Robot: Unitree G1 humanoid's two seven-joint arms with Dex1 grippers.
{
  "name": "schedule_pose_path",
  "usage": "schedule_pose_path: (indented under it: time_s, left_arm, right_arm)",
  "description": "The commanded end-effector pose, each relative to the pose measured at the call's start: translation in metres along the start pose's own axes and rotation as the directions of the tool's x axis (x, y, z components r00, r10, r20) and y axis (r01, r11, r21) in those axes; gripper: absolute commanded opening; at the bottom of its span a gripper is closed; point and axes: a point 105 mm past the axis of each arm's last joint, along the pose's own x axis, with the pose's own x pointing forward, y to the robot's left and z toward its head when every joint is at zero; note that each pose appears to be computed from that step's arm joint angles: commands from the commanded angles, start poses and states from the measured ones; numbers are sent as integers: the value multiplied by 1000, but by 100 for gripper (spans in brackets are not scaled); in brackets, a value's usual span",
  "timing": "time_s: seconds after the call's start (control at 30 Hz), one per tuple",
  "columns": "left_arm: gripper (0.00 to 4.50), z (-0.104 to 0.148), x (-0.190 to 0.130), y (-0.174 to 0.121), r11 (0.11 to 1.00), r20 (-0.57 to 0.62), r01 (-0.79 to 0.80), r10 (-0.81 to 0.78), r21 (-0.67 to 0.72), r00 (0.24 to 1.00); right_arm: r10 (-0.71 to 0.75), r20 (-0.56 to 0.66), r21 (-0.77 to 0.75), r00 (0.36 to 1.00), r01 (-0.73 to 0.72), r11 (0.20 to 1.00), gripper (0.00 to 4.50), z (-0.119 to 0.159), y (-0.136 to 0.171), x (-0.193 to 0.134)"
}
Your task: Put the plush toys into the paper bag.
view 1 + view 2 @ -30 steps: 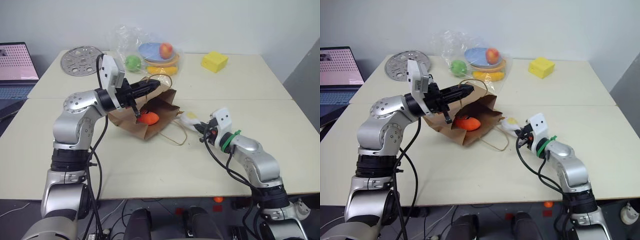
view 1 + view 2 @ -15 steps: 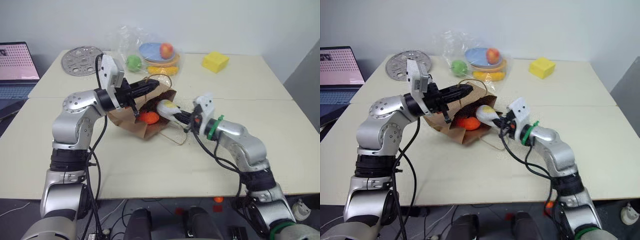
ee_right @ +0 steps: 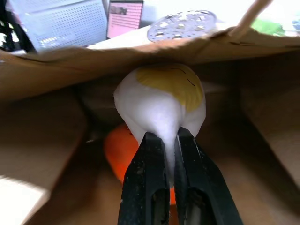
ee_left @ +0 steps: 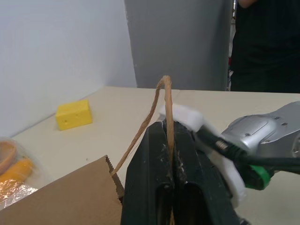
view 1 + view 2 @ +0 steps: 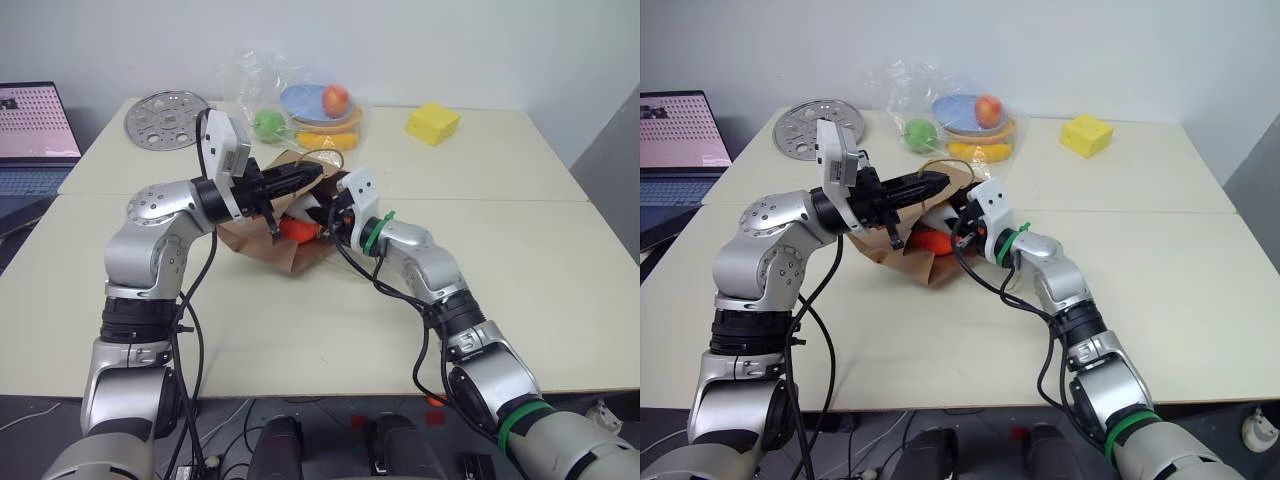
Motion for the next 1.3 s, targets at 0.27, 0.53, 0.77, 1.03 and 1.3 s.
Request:
schedule_pose_path:
  time_s: [0.27, 0.53, 0.77, 1.03, 1.3]
  left_arm:
    - [0, 17, 1, -6, 998, 33, 31, -33, 47, 999]
    - [0, 16, 2, -8, 998, 36, 35, -36, 44, 999]
    - [0, 15, 3, -8, 998, 34, 34, -36, 47, 999]
    - [0, 14, 3, -8, 998, 35, 34, -36, 46, 999]
    - [0, 14, 6, -8, 998, 37, 38, -39, 45, 999]
  right_arm:
    - [-103, -24, -23, 994, 103, 994, 3, -15, -22, 2]
    - [-97, 1, -24, 995, 97, 995, 258, -9, -21, -5]
    - [-39, 62, -16, 997, 41, 999, 445, 10, -1, -39]
    - [157, -47, -34, 986, -159, 987, 445, -2, 53, -83]
    - [47, -236, -113, 971, -75, 991, 445, -64, 40, -80]
